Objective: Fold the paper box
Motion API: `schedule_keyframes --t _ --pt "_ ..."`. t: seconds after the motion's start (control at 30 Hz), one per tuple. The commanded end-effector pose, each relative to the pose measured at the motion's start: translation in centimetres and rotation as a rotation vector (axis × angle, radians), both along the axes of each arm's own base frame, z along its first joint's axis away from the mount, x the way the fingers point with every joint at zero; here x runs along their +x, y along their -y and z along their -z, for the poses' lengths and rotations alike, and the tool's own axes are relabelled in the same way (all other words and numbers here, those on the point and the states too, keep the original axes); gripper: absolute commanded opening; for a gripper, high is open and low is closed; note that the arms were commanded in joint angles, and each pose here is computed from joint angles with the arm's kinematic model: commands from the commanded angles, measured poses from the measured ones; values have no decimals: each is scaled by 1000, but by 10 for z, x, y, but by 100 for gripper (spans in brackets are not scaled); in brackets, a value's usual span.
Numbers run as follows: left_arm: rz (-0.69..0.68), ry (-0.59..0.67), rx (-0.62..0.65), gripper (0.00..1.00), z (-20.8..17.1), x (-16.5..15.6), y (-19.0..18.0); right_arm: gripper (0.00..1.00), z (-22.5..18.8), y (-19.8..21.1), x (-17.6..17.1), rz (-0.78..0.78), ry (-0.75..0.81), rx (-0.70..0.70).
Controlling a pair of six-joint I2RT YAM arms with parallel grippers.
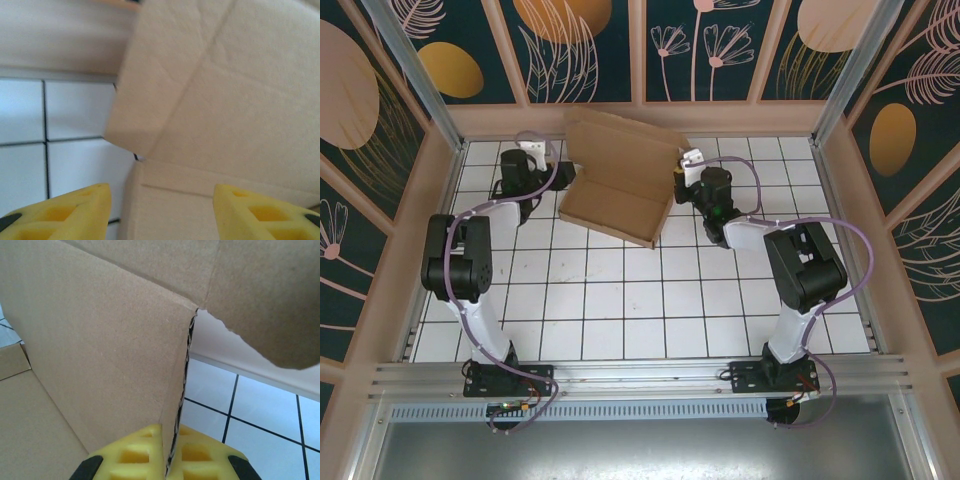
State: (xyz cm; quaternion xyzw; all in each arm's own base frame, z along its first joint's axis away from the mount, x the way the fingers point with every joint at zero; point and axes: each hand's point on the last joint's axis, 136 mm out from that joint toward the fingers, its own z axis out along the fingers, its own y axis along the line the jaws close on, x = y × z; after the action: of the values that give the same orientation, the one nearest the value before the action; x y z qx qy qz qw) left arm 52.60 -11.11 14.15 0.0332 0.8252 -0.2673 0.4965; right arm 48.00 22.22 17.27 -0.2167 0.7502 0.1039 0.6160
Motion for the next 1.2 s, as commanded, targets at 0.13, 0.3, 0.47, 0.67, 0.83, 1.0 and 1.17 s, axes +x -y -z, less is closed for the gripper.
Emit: schedule_keyframes --t 0.13,0.3,0.47,0.67,0.83,1.0,1.17 --pt "-164 -228 93 60 58 -8 -26 0 28 -15 -16 -142 -69 -84" --pt "-206 -314 122 59 70 -8 -32 0 30 -17 -20 -156 -83 -91" --pt "-189 -410 59 55 83 -23 -23 0 31 -18 -27 -189 -83 -111" --pt "-149 -464 -136 50 81 -56 2 0 32 -18 -36 -220 -77 -129" --pt "-137 -503 -282 48 74 -93 18 0 29 -26 -47 -305 -86 -105" --pt "-104 -503 -322 48 60 -126 38 0 32 -21 -41 -203 -162 -15" --pt "-77 -494 -334 48 58 -155 59 0 34 -20 -35 29 -173 87"
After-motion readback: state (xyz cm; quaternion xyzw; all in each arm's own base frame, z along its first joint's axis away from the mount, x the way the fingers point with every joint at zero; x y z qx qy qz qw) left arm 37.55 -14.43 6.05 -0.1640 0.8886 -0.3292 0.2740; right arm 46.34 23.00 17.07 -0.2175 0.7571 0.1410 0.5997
